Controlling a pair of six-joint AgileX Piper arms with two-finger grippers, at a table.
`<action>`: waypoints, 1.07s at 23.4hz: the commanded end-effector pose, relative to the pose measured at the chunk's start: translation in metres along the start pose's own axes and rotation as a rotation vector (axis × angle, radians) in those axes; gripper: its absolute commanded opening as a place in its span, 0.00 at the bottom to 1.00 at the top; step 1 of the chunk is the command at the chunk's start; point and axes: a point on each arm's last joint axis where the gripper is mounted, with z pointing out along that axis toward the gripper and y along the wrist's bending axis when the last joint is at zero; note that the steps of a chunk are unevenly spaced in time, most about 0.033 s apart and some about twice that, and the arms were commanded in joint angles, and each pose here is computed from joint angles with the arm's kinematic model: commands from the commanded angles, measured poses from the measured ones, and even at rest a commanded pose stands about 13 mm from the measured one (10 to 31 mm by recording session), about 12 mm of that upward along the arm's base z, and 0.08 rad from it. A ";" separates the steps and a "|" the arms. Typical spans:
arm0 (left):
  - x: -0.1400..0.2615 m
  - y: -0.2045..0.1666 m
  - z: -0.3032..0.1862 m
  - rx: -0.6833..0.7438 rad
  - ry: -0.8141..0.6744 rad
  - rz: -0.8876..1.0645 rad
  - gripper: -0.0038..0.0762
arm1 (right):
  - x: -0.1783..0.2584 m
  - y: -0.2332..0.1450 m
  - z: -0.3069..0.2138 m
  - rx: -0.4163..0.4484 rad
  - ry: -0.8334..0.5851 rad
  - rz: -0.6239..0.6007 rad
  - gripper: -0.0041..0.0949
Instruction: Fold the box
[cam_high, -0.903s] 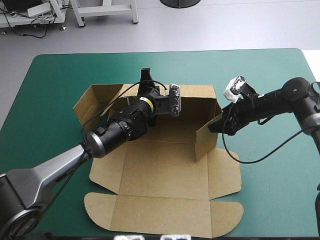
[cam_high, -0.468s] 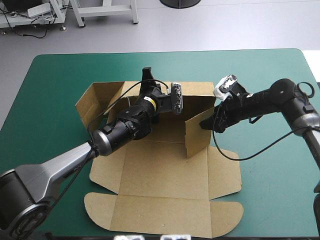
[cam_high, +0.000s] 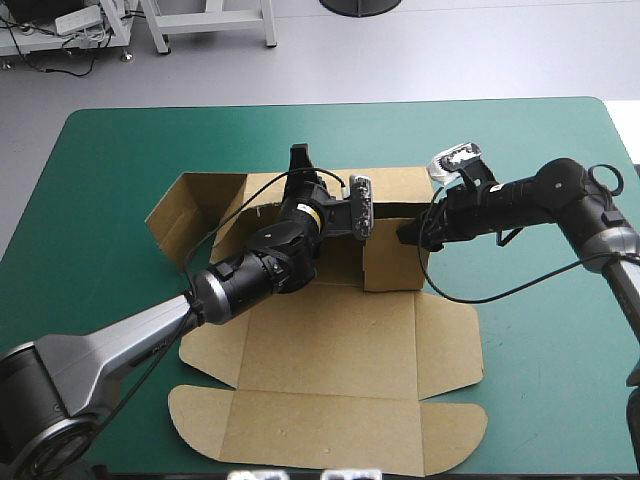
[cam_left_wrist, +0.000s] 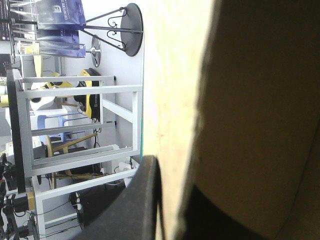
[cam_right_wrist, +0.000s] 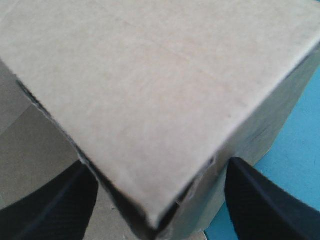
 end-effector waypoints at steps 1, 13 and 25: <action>-0.007 0.003 -0.014 0.025 -0.036 -0.106 0.04 | -0.014 0.008 -0.017 0.020 -0.113 0.015 0.63; -0.005 0.004 -0.014 0.023 -0.023 -0.115 0.04 | -0.017 0.004 -0.017 0.063 -0.152 0.096 0.44; -0.006 0.004 -0.014 0.014 -0.027 -0.128 0.04 | -0.016 0.021 0.003 0.003 -0.206 -0.009 0.02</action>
